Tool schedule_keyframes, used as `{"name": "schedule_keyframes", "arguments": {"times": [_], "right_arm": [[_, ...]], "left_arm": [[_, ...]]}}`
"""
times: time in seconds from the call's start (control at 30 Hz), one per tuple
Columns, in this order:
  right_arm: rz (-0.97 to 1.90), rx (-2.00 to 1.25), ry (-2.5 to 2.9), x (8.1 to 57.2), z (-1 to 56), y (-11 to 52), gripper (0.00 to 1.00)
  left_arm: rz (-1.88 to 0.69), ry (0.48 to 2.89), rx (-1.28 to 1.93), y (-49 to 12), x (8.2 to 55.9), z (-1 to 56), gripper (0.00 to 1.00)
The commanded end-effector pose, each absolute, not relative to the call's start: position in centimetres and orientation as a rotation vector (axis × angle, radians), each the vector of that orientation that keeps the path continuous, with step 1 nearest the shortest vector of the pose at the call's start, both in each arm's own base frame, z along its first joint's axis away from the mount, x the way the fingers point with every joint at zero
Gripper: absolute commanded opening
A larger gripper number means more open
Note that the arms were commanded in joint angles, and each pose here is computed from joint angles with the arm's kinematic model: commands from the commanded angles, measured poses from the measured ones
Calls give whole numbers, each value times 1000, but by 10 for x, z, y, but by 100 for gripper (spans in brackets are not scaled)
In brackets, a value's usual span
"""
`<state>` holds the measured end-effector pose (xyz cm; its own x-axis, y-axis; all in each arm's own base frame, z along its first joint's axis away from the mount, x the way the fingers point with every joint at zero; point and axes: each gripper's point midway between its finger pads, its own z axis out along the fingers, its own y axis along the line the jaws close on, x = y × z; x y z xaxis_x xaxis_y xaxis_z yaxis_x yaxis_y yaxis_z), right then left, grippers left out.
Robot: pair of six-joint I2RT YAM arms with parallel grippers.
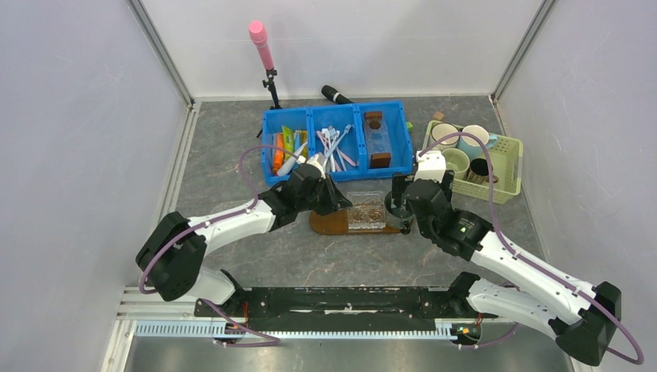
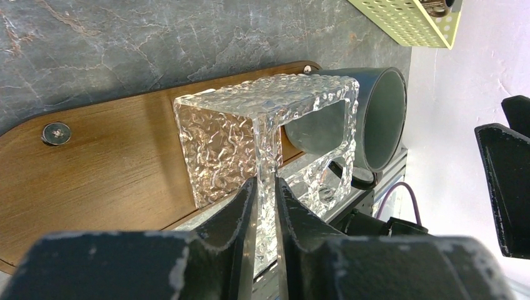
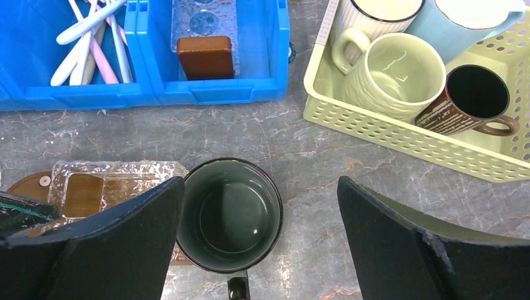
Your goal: Prepare toiletry sets of a toothbrush and toothpaste on the tray
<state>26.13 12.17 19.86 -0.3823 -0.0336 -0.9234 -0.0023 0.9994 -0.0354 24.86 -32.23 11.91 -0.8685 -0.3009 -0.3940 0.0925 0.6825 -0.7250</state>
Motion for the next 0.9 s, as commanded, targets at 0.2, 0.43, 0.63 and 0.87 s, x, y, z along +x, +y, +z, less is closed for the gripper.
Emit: {"name": "schedule_keyframes", "arguments": {"times": [0.2,0.43,0.63,0.87], "right_arm": [[18,0,1912,264,223,125,98],[13,0,1902,265,228,124,98],[-13,-34,1880,269,243,124,98],[-55,-107,1896,282,253,128,98]], "left_arm": [[-1063,2345,-195,-322,257,135,48],[-889,2284,-214,-286,264,149,76],[-672,2173,-179,-233,278,193,100],[-354,2081,-132,-166,283,232,100]]}}
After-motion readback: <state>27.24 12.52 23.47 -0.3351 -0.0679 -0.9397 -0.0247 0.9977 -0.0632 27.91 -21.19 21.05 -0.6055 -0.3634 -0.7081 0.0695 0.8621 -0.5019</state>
